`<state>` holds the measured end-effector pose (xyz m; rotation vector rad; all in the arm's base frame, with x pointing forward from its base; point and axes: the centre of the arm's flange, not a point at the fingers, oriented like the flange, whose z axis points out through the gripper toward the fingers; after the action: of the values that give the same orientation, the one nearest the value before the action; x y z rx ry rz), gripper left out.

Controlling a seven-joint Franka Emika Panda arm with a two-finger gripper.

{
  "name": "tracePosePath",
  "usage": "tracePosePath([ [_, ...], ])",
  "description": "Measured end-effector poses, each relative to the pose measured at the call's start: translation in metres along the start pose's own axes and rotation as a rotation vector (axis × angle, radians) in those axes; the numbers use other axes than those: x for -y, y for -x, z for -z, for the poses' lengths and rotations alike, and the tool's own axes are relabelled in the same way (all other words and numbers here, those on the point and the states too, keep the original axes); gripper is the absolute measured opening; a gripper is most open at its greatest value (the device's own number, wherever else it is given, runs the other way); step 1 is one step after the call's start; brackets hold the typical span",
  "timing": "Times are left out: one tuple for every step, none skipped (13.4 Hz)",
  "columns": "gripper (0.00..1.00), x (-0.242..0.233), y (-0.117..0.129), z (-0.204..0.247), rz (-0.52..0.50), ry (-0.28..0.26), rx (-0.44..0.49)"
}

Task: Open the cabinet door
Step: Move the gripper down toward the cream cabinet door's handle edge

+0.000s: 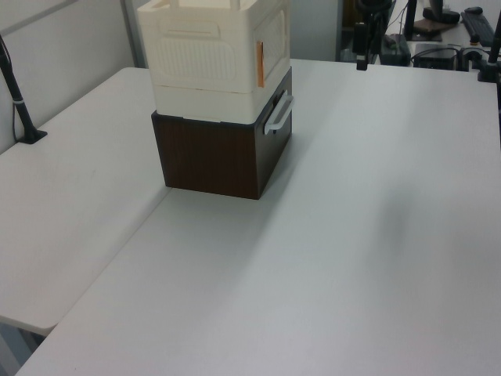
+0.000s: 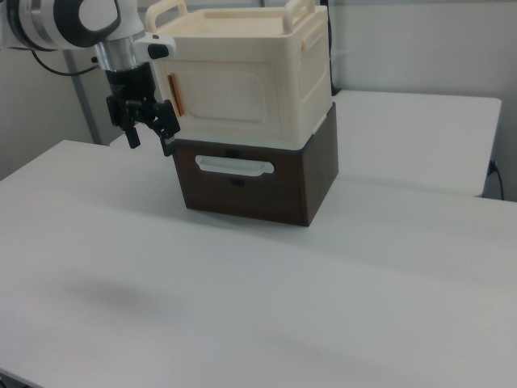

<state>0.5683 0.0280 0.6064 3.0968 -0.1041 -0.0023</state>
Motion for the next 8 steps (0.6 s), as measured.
tracePosePath([
  [1.00,0.0000,0.0000,0.0000,0.000,0.000,0.000],
  [1.00,0.0000,0.0000,0.0000,0.000,0.000,0.000],
  [1.00,0.0000,-0.0001,-0.0003,0.000,0.000,0.001],
  [1.00,0.0004,-0.0003,-0.0007,0.001,0.000,0.001],
  [1.00,0.0011,-0.0004,-0.0011,0.002,0.000,0.002],
  [1.00,0.0026,-0.0010,-0.0027,0.005,0.001,0.005],
  [1.00,0.0045,-0.0034,-0.0031,0.010,-0.001,-0.007],
  [1.00,0.0077,-0.0094,-0.0012,0.026,-0.005,-0.042],
])
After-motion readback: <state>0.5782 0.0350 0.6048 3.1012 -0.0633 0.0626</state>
